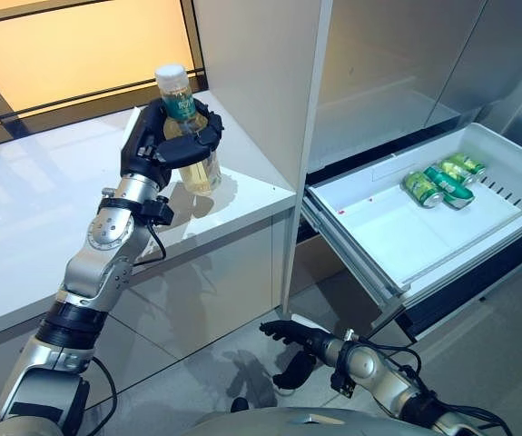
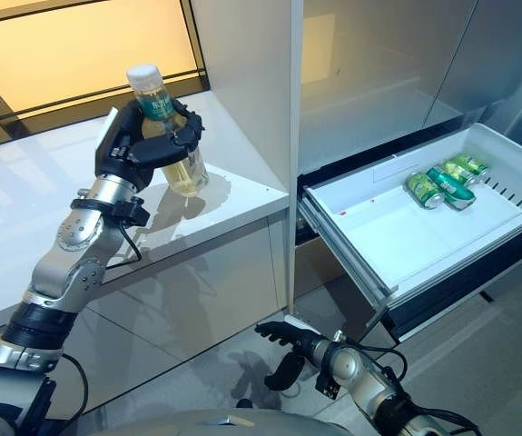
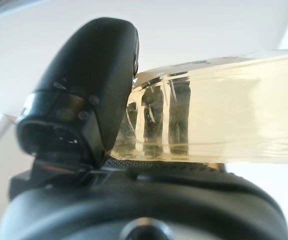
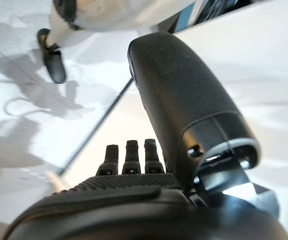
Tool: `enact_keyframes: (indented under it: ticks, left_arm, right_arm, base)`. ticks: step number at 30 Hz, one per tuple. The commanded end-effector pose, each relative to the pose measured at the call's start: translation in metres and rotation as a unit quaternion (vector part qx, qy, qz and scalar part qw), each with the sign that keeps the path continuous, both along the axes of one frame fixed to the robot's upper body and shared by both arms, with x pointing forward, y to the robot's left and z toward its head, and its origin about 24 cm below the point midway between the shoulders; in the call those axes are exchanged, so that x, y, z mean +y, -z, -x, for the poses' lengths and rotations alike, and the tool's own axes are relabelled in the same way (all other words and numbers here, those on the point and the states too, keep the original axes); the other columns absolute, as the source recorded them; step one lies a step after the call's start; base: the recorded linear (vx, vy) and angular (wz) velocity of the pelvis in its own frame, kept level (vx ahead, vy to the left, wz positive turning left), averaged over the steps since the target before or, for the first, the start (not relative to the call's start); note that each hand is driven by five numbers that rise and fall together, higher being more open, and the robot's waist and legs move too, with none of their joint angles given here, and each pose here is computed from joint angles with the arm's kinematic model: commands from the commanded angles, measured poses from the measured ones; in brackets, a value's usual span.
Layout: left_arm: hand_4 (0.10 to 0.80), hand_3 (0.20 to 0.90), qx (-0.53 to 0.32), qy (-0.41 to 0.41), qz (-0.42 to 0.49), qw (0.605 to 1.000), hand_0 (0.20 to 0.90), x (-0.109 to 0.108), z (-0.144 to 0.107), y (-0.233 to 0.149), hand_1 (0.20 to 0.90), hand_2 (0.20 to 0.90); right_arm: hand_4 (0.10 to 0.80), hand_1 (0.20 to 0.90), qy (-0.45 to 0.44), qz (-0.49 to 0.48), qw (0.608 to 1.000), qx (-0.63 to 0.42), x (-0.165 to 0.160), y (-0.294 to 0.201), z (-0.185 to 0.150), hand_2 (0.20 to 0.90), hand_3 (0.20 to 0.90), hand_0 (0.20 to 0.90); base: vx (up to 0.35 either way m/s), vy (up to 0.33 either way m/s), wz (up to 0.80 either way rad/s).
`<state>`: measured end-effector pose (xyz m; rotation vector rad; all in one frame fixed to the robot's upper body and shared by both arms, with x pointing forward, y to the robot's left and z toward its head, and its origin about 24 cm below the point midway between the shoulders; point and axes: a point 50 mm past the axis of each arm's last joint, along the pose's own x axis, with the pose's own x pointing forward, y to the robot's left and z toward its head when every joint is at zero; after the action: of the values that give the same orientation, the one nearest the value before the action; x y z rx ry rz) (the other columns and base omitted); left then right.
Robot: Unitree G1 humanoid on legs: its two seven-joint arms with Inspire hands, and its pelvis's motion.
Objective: Put drinks into fridge and close the fridge
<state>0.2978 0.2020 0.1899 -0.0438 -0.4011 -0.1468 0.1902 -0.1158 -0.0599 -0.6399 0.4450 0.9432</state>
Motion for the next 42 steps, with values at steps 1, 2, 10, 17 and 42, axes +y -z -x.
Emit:
enact_keyframes:
  ticks: [1,2,10,17,42]
  left_arm:
    - [0.100,0.200,-0.271,0.082,0.034,0.959,0.300,-0.021,0.027,-0.101,0.300,0.300]
    - [0.100,0.200,-0.271,0.083,0.035,0.958,0.300,-0.022,0.028,-0.101,0.300,0.300]
    - [0.100,0.200,-0.285,0.159,0.064,0.943,0.300,-0.023,0.045,-0.088,0.300,0.300]
    - [0.100,0.200,-0.280,0.202,0.075,0.936,0.300,-0.013,0.051,-0.076,0.300,0.300]
    - [0.100,0.200,-0.267,0.267,-0.065,0.924,0.300,-0.039,0.043,-0.077,0.300,0.300]
  right_arm:
    - [0.800,0.900,-0.068,-0.110,0.990,-0.061,0.033,-0.059,-0.027,0.900,0.900,0.900]
    - [0.800,0.900,-0.071,-0.112,0.989,-0.062,0.033,-0.062,-0.028,0.900,0.900,0.900]
    - [0.800,0.900,-0.164,-0.256,0.951,-0.054,0.020,-0.145,-0.048,0.900,0.900,0.900]
    - [0.800,0.900,-0.223,-0.376,0.896,-0.075,-0.002,-0.201,-0.051,0.900,0.900,0.900]
    - [0.800,0.900,-0.062,-0.398,0.897,-0.184,-0.011,-0.247,-0.096,0.900,0.900,0.900]
  base:
    - [-0.031,0.005,0.00]
    - [-0.045,0.014,0.01]
    - [-0.038,0.011,0.02]
    - [0.000,0.000,0.00]
    - [-0.004,0.002,-0.02]
